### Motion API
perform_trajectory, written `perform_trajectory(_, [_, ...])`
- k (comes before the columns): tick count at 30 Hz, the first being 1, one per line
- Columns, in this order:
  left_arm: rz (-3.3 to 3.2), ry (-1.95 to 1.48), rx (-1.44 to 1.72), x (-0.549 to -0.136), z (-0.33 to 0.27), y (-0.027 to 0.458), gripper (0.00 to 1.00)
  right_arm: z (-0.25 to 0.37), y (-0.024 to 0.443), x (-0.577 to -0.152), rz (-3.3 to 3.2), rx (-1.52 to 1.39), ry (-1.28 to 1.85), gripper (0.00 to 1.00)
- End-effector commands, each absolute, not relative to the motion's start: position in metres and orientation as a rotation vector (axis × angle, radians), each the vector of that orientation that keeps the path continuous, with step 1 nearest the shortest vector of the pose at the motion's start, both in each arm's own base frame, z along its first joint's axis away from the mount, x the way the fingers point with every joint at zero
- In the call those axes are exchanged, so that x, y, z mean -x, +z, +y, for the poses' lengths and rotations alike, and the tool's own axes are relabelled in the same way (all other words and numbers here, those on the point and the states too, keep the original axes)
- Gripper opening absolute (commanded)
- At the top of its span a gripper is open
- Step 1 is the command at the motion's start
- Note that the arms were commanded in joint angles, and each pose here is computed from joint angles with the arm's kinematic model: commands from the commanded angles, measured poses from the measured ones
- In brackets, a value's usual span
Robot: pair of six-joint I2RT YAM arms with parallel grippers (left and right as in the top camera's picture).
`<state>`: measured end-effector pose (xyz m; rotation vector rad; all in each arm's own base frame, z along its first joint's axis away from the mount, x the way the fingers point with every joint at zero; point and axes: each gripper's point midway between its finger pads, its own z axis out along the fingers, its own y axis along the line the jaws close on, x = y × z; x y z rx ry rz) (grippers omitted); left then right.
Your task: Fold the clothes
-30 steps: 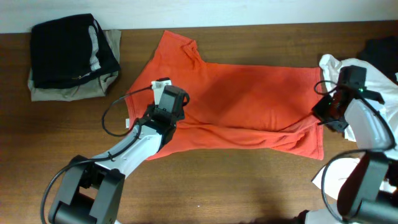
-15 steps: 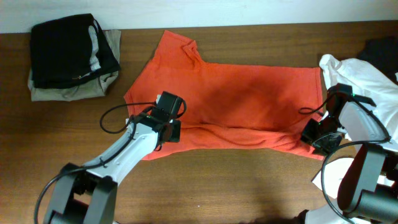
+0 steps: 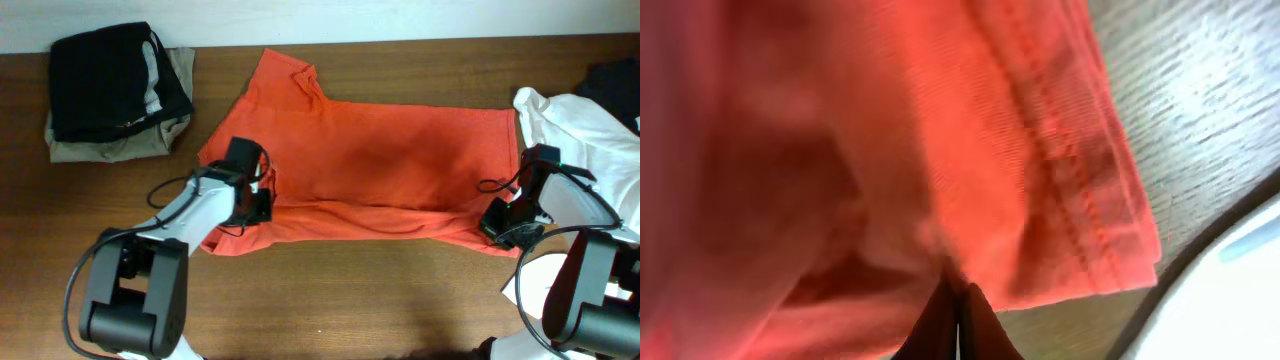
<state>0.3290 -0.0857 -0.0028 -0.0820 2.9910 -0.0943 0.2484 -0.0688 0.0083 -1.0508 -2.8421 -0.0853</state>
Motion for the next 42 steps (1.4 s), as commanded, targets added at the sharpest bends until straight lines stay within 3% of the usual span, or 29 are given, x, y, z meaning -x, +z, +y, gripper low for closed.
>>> perform_trajectory(1, [3.108,0.074,0.355,-0.302,-0.027,-0.032,0.01,-0.071,0.005,-0.238,-2.809,1.088,-0.027,0.04])
perform_trajectory(8, [3.144,0.092,0.526,-0.283,0.004,-0.018,0.01,-0.074,0.018,-0.22,-2.721,1.193,0.056,0.04])
perform_trajectory(15, [2.866,0.001,0.487,-0.318,0.003,0.054,0.01,-0.092,0.06,-0.204,-2.767,1.319,0.244,0.04])
perform_trajectory(17, [2.797,-0.057,0.471,-0.329,-0.002,0.069,0.13,-0.093,0.064,-0.207,-2.775,1.368,0.245,0.04])
perform_trajectory(18, [2.769,-0.112,0.459,-0.335,-0.008,0.074,0.33,-0.092,0.064,-0.208,-2.78,1.366,0.231,0.09])
perform_trajectory(19, [2.757,-0.162,0.448,-0.338,-0.014,0.076,0.56,-0.092,0.064,-0.208,-2.791,1.336,0.227,0.19])
perform_trajectory(20, [2.744,-0.226,0.433,-0.343,-0.022,0.078,0.71,-0.092,0.064,-0.208,-2.805,1.302,0.226,0.39])
perform_trajectory(21, [2.738,-0.266,0.416,-0.345,-0.028,0.079,0.73,-0.091,0.064,-0.207,-2.807,1.287,0.227,0.64])
perform_trajectory(22, [2.737,-0.272,0.401,-0.346,-0.032,0.08,0.77,-0.091,0.064,-0.207,-2.807,1.287,0.226,0.78])
perform_trajectory(23, [2.737,-0.275,0.387,-0.346,-0.035,0.08,0.77,-0.091,0.064,-0.207,-2.809,1.288,0.227,0.87])
perform_trajectory(27, [2.73,-0.291,0.318,-0.348,-0.052,0.082,0.77,-0.094,0.064,-0.214,-2.834,1.302,0.222,0.99])
perform_trajectory(31, [2.715,-0.308,0.254,-0.353,-0.068,0.082,0.77,-0.095,0.071,-0.234,-2.914,1.288,0.171,0.99])
perform_trajectory(34, [2.728,-0.314,0.221,-0.361,-0.079,0.066,0.77,-0.074,0.073,-0.264,-3.062,1.131,-0.102,0.99])
perform_trajectory(42, [2.884,-0.301,0.245,-0.349,-0.08,0.011,0.77,-0.068,0.072,-0.26,-3.043,1.109,-0.141,0.99])
